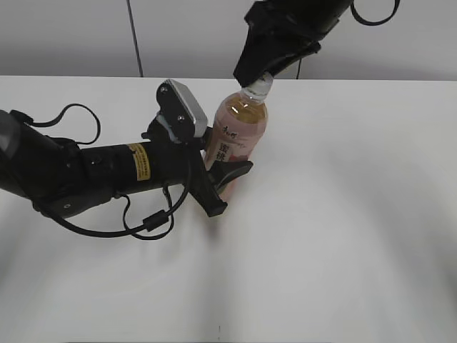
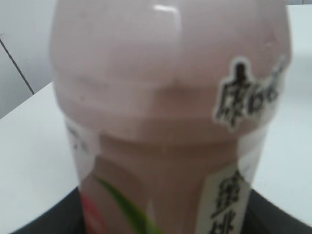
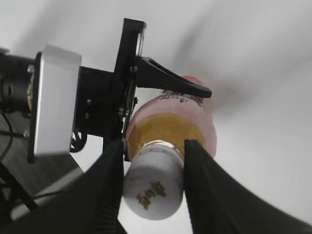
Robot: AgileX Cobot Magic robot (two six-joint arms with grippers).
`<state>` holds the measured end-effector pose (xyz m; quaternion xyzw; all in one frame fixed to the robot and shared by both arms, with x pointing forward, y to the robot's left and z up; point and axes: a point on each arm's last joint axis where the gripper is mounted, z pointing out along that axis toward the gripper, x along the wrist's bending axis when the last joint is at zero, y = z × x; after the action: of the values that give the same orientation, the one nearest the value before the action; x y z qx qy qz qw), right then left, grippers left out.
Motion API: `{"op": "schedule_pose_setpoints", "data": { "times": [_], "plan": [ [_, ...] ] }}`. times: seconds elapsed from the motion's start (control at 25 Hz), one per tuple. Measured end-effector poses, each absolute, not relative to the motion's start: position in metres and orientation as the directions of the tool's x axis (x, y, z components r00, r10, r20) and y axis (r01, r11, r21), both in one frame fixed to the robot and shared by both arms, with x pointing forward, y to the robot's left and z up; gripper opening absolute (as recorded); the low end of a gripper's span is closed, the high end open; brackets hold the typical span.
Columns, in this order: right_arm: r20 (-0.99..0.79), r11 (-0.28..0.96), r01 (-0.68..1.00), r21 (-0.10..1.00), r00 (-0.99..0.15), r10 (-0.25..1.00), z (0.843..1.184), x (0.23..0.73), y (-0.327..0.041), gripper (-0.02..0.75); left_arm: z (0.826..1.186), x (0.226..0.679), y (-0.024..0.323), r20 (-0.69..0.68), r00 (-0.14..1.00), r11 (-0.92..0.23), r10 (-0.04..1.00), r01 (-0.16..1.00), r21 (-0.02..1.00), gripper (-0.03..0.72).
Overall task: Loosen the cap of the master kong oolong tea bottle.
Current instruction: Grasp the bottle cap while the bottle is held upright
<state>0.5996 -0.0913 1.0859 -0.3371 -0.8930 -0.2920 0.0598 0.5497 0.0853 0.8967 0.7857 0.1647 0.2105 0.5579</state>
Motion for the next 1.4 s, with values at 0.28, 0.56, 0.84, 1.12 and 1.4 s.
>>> {"op": "schedule_pose_setpoints", "data": {
  "times": [0.28, 0.56, 0.84, 1.12, 1.4],
  "plan": [
    [0.023, 0.802, 0.156, 0.576, -0.984, 0.175, 1.086, 0.599, -0.091, 0.282, 0.896, 0.55, 0.085, 0.147, 0.856, -0.327, 0.495, 0.027, 0.945, 0.382],
    [-0.23, 0.797, -0.292, 0.528, -0.953, -0.197, 1.086, 0.599, -0.091, 0.279, 0.896, 0.55, 0.086, 0.141, 0.852, -0.327, 0.504, 0.037, 0.944, 0.382],
    [-0.412, 0.65, -0.687, 0.326, -0.722, -0.556, 1.083, 0.594, -0.085, 0.279, 0.895, 0.551, 0.087, 0.136, 0.849, -0.33, 0.511, 0.048, 0.943, 0.382],
    [-0.479, 0.5, -0.85, 0.167, -0.513, -0.712, 1.083, 0.593, -0.079, 0.279, 0.894, 0.552, 0.088, 0.129, 0.844, -0.33, 0.521, 0.06, 0.942, 0.382],
    [-0.497, 0.485, -0.862, 0.146, -0.488, -0.718, 1.087, 0.592, -0.078, 0.276, 0.895, 0.553, 0.088, 0.12, 0.839, -0.311, 0.531, 0.061, 0.948, 0.382]
  ]
}}
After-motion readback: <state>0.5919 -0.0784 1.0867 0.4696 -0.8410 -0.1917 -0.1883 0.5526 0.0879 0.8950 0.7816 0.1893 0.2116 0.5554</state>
